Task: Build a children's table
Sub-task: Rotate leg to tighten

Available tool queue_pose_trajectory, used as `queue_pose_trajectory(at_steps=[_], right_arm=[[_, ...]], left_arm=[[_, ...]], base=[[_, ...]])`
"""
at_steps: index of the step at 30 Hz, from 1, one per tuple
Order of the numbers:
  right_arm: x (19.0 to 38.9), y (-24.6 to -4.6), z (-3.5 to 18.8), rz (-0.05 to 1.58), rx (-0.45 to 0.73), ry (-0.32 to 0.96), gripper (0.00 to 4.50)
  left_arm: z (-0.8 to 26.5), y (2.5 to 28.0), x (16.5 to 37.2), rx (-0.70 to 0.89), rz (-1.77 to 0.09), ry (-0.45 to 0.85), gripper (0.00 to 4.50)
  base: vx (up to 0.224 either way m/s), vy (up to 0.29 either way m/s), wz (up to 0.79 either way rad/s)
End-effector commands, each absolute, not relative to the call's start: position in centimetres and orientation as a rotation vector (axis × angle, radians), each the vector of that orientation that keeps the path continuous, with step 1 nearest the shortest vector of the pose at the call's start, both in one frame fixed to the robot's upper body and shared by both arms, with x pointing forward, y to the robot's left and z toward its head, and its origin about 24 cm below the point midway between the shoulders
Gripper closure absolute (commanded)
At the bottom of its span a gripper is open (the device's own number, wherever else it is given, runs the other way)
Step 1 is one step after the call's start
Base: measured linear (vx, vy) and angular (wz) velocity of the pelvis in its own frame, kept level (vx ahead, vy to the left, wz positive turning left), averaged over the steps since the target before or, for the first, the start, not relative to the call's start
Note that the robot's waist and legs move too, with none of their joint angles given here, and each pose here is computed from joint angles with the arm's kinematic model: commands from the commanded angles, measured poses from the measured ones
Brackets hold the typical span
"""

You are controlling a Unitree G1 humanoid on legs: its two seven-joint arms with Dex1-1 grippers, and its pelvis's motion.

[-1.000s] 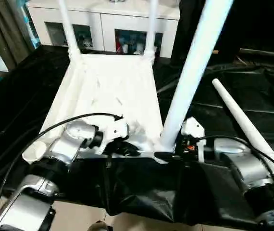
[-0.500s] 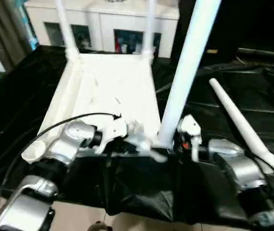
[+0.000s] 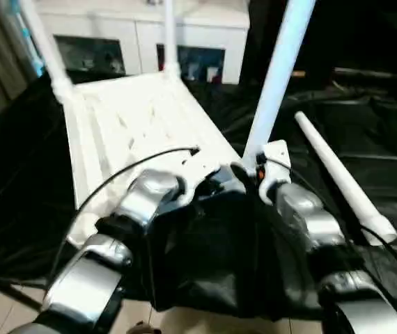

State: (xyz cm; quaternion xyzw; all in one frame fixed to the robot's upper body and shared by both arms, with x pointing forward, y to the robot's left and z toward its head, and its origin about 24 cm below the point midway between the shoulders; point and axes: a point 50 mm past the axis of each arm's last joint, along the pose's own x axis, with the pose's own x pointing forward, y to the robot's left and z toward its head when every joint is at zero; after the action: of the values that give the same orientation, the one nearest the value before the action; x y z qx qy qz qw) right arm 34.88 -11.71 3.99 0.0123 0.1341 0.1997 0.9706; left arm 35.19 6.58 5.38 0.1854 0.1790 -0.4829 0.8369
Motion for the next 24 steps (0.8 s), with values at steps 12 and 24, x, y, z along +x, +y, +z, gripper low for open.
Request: queue_pose_trajectory(at_steps=[12, 24], right_arm=[[31.4, -12.0, 4.4, 0.984, -0.065, 0.282, 0.67], [29.0, -14.5, 5.5, 1.238, -0.149, 0.341, 0.67]], left_arm=[[7.0, 8.9, 32.8, 0.424, -1.425, 0.243, 4.50], [7.0, 11.5, 31.4, 0.412, -1.576, 0.299, 4.50]], base=[[0.000, 0.000, 0.00], [0.000, 0.000, 0.00]])
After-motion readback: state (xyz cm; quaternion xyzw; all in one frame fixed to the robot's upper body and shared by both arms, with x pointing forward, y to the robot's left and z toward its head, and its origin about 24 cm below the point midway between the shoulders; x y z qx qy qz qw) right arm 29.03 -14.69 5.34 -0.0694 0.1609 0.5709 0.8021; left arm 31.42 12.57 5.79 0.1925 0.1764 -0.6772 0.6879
